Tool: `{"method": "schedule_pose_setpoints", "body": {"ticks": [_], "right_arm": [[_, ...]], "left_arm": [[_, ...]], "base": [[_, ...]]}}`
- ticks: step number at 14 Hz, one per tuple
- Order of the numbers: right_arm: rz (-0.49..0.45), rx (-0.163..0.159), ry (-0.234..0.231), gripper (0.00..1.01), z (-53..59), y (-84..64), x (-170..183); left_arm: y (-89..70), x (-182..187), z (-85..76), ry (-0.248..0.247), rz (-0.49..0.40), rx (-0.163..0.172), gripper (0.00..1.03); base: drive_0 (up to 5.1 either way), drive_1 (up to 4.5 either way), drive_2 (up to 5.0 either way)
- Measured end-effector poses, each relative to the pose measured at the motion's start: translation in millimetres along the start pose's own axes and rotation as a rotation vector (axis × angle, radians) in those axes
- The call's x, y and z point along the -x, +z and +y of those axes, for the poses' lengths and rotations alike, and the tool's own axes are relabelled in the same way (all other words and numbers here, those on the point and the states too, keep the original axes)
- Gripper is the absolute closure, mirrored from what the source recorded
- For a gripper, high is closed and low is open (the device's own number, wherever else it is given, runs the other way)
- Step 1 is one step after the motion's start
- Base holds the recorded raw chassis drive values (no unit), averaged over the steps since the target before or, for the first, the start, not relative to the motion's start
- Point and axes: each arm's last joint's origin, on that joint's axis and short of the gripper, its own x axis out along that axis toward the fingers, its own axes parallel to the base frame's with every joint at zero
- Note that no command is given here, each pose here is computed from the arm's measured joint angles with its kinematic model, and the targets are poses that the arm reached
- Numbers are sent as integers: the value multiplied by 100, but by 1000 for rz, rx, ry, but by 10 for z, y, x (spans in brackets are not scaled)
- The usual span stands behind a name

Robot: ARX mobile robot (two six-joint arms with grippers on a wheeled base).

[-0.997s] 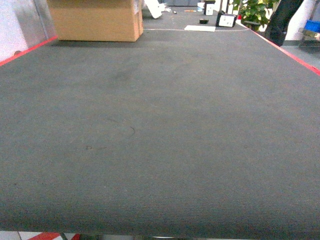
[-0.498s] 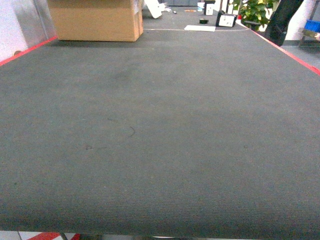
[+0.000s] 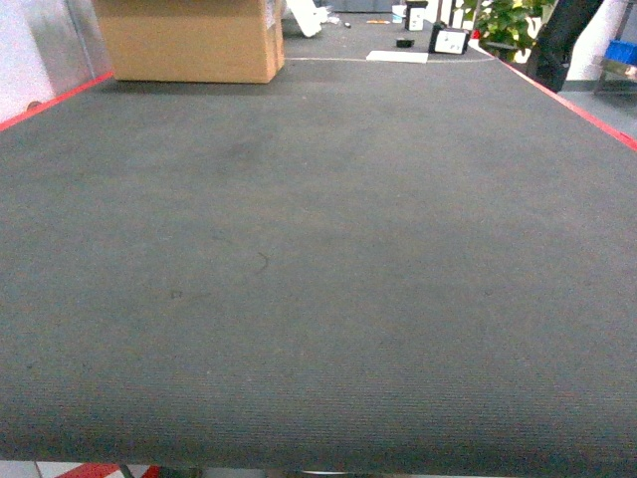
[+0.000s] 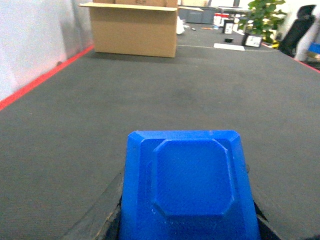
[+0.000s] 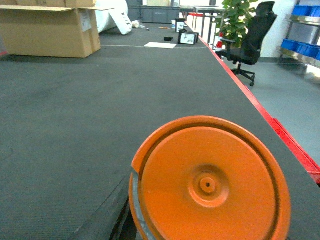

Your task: Sort blue parts and orange caps into right shelf containers

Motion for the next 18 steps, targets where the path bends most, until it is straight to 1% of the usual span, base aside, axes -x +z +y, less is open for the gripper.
{"method": "schedule_pose_setpoints", "body": {"ticks": [1,2,3,4,5,6,8,9,10,12,13,14,18], "right_arm": [[-6,0,18,56,6,-11,21],[-4,-1,21,56,12,-26,37],[2,-1,24,56,13,-54,55],[-2,-3,23,56,12,-65,74],[-26,-3,23,56,12,-104,95],[-12,-4,22,56,12,-117,104],[-24,-4,23,56,11,-106,136],[-18,-4,23,56,11,-114,149],[-21,-4,23,56,10,-112,158],[-11,-3,23,56,10,-125,187],[0,-3,23,56,8,-156,273],[-16,-4,23,56,8,-141,278],[-11,-4,23,56,8,-147,278]], "left_arm": [[-17,15,65,11,-2,-1,60],[-24,28,87,39,-7,0,60],[-30,44,76,14,-12,-2,60],[-58,59,70,10,-7,-2,60],[-99,75,72,10,-24,-2,60],[-99,85,72,11,-26,-2,60],[-101,105,72,11,-27,-2,60],[-171,178,71,9,32,-2,60],[-132,210,71,11,-18,-3,60],[-146,209,72,14,-4,-2,60],[-133,209,72,14,-18,-2,60],[-138,209,71,11,-12,-2,60],[-139,209,71,11,-11,-2,60]], "base": [[0,0,0],[0,0,0],[0,0,0],[0,0,0],[0,0,0],[0,0,0],[0,0,0],[0,0,0],[0,0,0],[0,0,0],[0,0,0],[0,0,0],[0,0,0]]}}
